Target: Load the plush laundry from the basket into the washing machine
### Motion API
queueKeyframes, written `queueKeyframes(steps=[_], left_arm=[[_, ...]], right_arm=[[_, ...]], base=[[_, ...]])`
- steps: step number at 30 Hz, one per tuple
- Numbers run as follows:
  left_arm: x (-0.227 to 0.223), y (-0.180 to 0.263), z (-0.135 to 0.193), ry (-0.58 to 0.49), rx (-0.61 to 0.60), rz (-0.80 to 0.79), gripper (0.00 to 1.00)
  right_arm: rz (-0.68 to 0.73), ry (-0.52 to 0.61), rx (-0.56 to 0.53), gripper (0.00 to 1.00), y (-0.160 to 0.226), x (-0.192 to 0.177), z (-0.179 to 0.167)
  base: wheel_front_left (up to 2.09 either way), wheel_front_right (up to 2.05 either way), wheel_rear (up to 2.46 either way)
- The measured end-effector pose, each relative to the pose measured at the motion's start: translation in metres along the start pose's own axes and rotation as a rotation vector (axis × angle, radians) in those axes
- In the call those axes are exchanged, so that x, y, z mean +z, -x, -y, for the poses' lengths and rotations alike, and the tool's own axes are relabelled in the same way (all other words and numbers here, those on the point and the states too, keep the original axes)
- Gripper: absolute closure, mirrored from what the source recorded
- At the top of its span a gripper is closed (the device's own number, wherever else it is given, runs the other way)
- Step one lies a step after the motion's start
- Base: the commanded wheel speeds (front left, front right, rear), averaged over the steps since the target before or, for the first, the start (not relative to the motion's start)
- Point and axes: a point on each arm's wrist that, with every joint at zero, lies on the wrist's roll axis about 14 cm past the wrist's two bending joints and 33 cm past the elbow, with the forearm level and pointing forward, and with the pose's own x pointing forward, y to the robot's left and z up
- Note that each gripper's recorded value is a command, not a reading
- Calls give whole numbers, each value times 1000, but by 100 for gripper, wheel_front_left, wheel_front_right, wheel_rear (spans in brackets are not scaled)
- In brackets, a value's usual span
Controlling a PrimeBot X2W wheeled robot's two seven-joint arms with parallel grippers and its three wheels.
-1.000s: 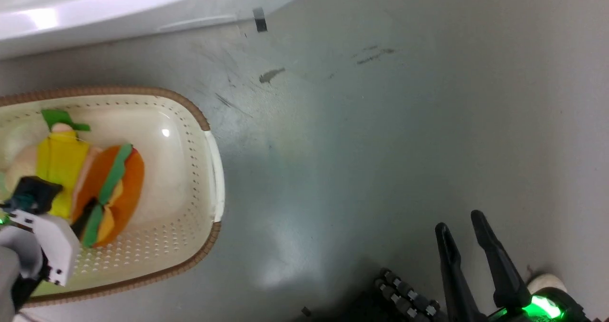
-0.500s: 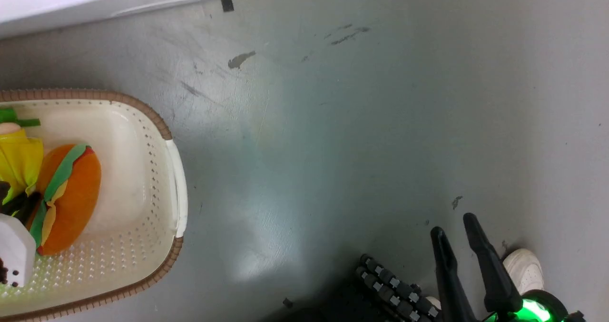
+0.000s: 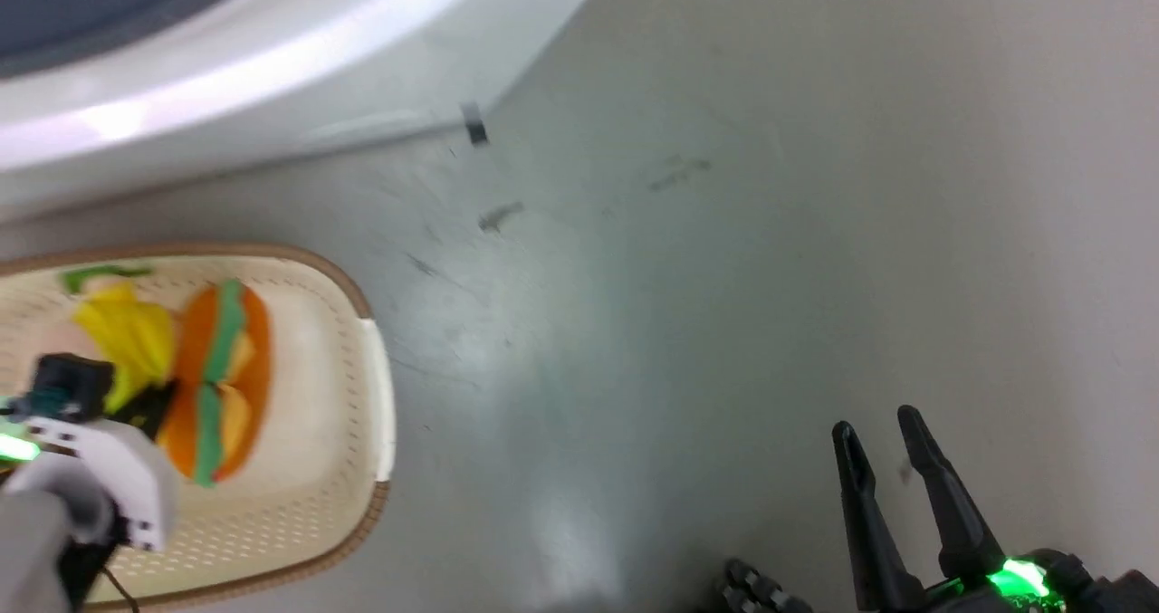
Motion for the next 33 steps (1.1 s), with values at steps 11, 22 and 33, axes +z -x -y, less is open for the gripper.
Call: queueKeyframes(steps=[11, 22, 33], left_arm=[[82, 71, 33, 74, 33, 262, 100], [156, 179, 29, 114, 127, 646, 100], [204, 255, 36, 109, 175, 952, 100]], right_arm=[[103, 12, 65, 0, 9, 22, 0], [176, 4, 162, 0, 15, 37, -19], [194, -2, 190, 0, 17, 41, -26]], base=[[0, 0, 0], [0, 0, 0], [0, 0, 0]])
